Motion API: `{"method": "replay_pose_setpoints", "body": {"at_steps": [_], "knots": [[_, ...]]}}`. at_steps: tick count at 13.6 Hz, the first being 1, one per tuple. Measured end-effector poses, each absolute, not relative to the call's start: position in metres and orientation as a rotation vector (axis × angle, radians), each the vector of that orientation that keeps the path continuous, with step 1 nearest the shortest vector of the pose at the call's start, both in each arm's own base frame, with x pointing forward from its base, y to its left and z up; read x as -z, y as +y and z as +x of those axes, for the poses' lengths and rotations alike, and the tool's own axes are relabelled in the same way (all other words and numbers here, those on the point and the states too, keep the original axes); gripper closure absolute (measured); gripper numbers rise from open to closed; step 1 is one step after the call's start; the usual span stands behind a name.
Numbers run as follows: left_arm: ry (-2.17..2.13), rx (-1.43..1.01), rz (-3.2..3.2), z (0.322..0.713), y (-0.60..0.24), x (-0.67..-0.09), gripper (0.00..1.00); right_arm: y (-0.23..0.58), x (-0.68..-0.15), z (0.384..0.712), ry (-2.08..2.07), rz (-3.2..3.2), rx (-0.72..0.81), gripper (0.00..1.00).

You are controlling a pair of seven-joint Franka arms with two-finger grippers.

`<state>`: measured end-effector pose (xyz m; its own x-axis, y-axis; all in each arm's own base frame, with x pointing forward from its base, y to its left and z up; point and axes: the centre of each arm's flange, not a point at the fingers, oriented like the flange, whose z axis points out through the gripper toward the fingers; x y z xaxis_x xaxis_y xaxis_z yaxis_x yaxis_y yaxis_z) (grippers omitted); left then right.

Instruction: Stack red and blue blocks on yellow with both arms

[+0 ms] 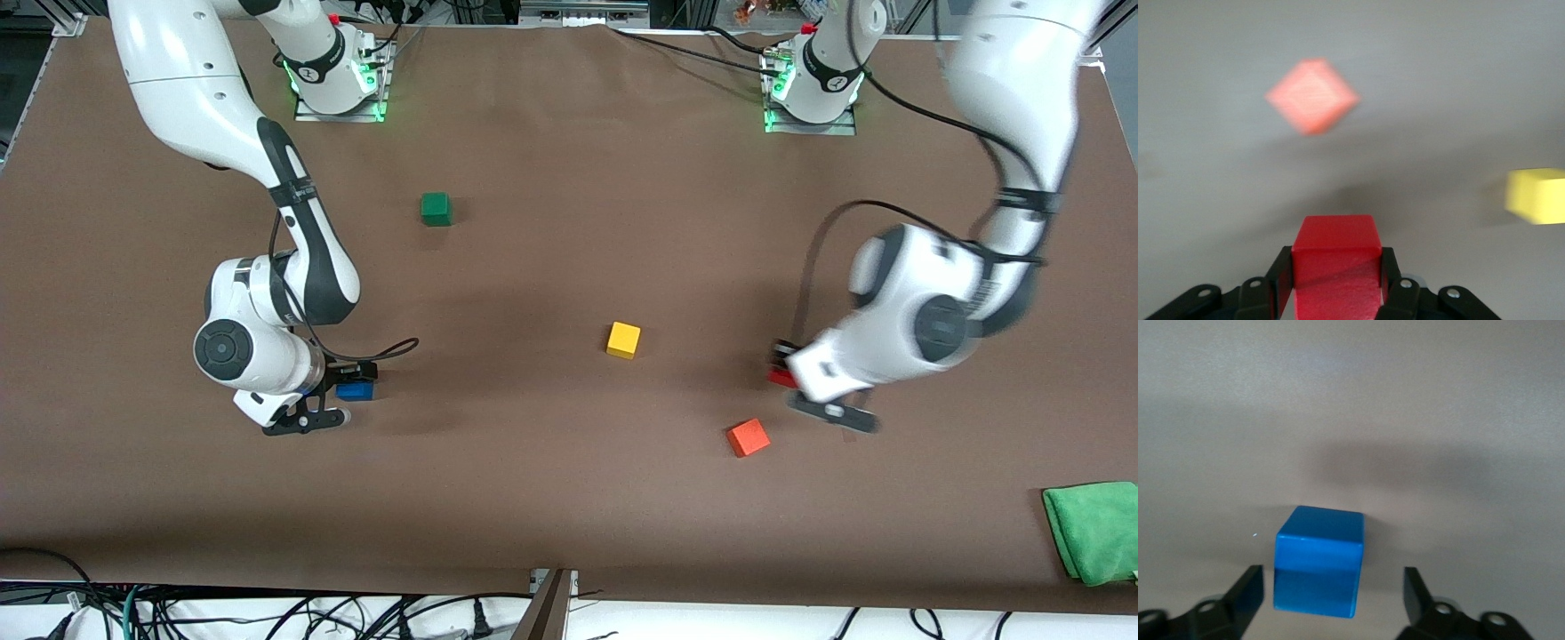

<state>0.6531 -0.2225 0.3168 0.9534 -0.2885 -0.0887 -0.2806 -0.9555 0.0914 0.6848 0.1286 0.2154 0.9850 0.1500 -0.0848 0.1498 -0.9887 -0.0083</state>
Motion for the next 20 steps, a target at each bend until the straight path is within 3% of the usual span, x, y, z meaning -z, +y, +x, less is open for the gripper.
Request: {"method": "replay_pose_setpoints", "body": {"at_steps": [1, 5, 8, 9, 10, 13, 16, 20], "knots": [[-0.452, 0.154, 3.034, 0.634, -0.278, -0.321, 0.44, 0.127, -0.214, 0.685, -0.226, -3.123, -0.13, 0.18], [-0.503, 0.152, 3.037, 0.578, -0.404, -0.316, 0.44, 0.124, -0.208, 0.687, -0.194, -3.108, -0.12, 0.29], [-0.512, 0.148, 3.021, 0.579, -0.417, -0.292, 0.44, 0.124, -0.204, 0.688, -0.194, -3.109, -0.095, 0.31], [-0.507, 0.143, 3.022, 0.582, -0.416, -0.287, 0.44, 0.124, -0.204, 0.688, -0.195, -3.109, -0.094, 0.41], [-0.507, 0.133, 3.028, 0.585, -0.414, -0.283, 0.44, 0.124, -0.205, 0.689, -0.195, -3.109, -0.09, 0.45], [-0.506, 0.108, 3.03, 0.59, -0.412, -0.277, 0.44, 0.129, -0.215, 0.694, -0.212, -3.104, -0.072, 0.45], [-0.509, 0.1, 3.025, 0.59, -0.415, -0.269, 0.44, 0.142, -0.263, 0.703, -0.244, -3.089, -0.13, 0.45], [-0.519, 0.106, 3.027, 0.588, -0.418, -0.261, 0.44, 0.172, -0.378, 0.712, -0.198, -3.071, -0.155, 0.45]]}}
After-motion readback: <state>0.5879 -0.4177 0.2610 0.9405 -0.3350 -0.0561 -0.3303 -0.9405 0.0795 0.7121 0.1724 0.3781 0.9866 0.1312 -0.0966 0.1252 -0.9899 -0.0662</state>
